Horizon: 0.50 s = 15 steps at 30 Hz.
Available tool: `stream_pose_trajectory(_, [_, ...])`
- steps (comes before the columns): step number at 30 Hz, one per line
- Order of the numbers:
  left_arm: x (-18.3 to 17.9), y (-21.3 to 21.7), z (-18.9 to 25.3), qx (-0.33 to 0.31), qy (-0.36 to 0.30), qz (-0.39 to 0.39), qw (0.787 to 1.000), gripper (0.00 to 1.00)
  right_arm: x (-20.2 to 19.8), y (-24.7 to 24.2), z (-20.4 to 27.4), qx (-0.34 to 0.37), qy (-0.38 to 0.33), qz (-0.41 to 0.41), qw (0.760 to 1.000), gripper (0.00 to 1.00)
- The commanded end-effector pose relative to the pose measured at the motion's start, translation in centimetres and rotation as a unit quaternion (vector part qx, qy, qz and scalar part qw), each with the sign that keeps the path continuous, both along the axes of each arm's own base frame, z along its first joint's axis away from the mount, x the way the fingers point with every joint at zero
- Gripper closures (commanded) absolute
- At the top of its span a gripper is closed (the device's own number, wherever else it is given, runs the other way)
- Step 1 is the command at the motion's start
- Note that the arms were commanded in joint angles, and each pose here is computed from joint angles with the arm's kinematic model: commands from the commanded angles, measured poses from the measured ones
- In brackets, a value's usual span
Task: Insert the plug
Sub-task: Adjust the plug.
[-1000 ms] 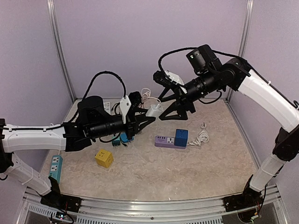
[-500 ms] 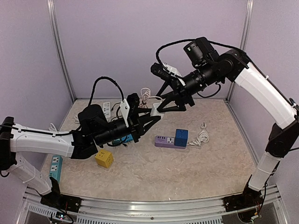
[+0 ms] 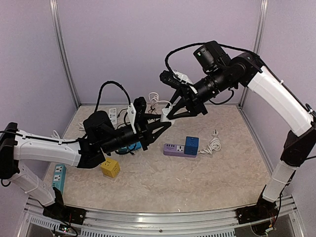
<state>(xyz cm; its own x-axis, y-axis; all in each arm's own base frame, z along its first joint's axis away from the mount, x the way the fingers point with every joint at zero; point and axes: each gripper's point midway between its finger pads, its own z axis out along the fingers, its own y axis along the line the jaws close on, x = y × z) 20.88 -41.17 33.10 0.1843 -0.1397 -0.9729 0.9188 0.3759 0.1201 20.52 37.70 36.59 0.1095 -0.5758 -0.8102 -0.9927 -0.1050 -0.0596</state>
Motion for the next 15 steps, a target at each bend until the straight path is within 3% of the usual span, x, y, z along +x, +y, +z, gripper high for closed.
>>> stream_pose_trajectory(1, [0.2,-0.2,1.0,-0.010,-0.013,0.006,1.000,1.00,0.2,0.6,-1.2,-0.015,0.019,-0.009,1.000,0.89])
stream_pose_trajectory(3, [0.4,-0.1,1.0,-0.010,-0.012,0.011,1.000,1.00,0.2,0.6,-1.4,-0.018,0.020,-0.008,1.000,1.00])
stream_pose_trajectory(6, [0.9,0.0,0.9,-0.006,-0.004,0.026,1.000,1.00,0.1,0.5,-1.6,-0.021,0.021,-0.008,1.000,1.00])
stream_pose_trajectory(7, [1.4,0.1,0.6,0.000,0.003,0.039,0.999,0.86,0.2,0.5,-1.7,-0.021,0.020,-0.011,1.000,1.00])
stream_pose_trajectory(9, [2.6,0.6,-0.2,0.018,0.017,0.068,0.997,0.12,1.5,0.7,-2.2,-0.027,0.009,-0.040,0.999,1.00])
stream_pose_trajectory(10, [3.0,1.1,-0.5,0.029,0.021,0.082,0.996,0.03,2.5,0.7,-2.6,-0.035,-0.002,-0.063,0.997,1.00])
stream_pose_trajectory(15, [4.0,5.7,-2.1,0.081,0.021,0.155,0.984,0.01,8.1,-0.3,-7.5,-0.094,-0.049,-0.148,0.983,1.00])
